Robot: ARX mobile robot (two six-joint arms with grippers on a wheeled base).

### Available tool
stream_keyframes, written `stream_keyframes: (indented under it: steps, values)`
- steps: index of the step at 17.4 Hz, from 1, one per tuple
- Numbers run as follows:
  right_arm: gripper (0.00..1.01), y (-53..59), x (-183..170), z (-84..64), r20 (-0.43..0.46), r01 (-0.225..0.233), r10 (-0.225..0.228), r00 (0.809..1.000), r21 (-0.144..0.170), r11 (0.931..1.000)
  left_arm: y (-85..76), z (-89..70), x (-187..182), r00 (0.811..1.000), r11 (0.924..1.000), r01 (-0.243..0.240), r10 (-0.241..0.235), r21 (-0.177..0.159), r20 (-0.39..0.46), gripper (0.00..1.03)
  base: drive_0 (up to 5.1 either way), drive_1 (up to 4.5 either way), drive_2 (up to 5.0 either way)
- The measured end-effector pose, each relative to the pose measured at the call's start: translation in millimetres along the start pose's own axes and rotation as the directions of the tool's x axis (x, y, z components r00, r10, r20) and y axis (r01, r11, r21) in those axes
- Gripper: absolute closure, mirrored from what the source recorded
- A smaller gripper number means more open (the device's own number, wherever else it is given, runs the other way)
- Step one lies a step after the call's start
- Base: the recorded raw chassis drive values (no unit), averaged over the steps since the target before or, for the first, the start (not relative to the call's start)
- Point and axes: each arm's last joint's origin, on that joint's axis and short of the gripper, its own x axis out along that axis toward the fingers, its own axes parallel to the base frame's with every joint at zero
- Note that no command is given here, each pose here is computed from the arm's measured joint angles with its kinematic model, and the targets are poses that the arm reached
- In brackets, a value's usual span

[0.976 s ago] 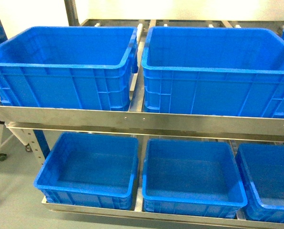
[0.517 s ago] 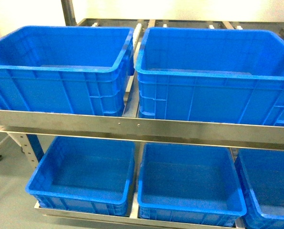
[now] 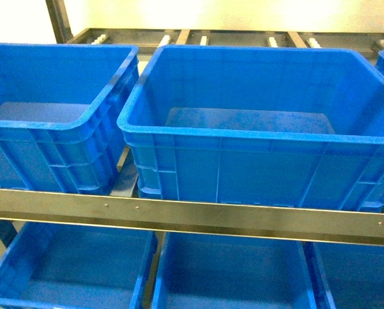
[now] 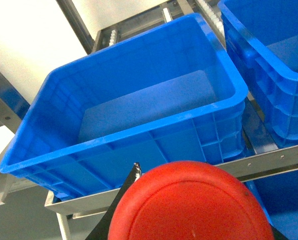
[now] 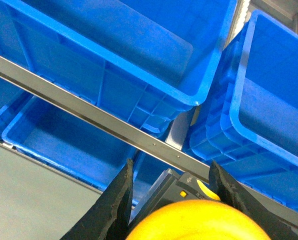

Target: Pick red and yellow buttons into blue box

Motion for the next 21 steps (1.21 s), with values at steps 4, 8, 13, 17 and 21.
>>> stream_keyframes:
  steps: [4,8,13,17,21]
  values:
    - [0.62,0.3,0.0,0.0,0.002,-0.007,0.007,1.000,0.000,1.0000,1.0,-0.3,-0.2,1.000,0.9999,-0.012,0.012,0.000,-0.004,0.78,2.5,2.24,-5.1]
    - [0.62,0.2,0.0,-0.8,-0.006,-0.002,0.002,1.000,0.001,1.0000,-0.1,0.6,-0.2,1.000,1.0000,0.001,-0.001,0.001,0.005,0.78,2.5,2.24,-5.1]
    - [0.62,0.2,0.0,-0.4,-0.003,-0.003,0.003,1.000,0.001,1.0000,0.6,0.4,-0.4,1.000,1.0000,-0.007,0.007,0.001,0.002,0.78,0.5,0.45,-1.0]
    - [0.62,0.1,0.0,-0.5,-0.003,-0.003,0.003,1.000,0.001,1.0000,0.5,0.4,-0.4,1.000,1.0000,-0.006,0.006,0.001,0.002,0.78,0.0,0.00,0.0]
    - [0.62,0.1,0.0,-0.5,-0.003,-0.003,0.003,1.000,0.001,1.0000,0.5,0.3,-0.4,1.000,1.0000,-0.005,0.005,0.000,0.002,0.78,0.1,3.07,-2.9]
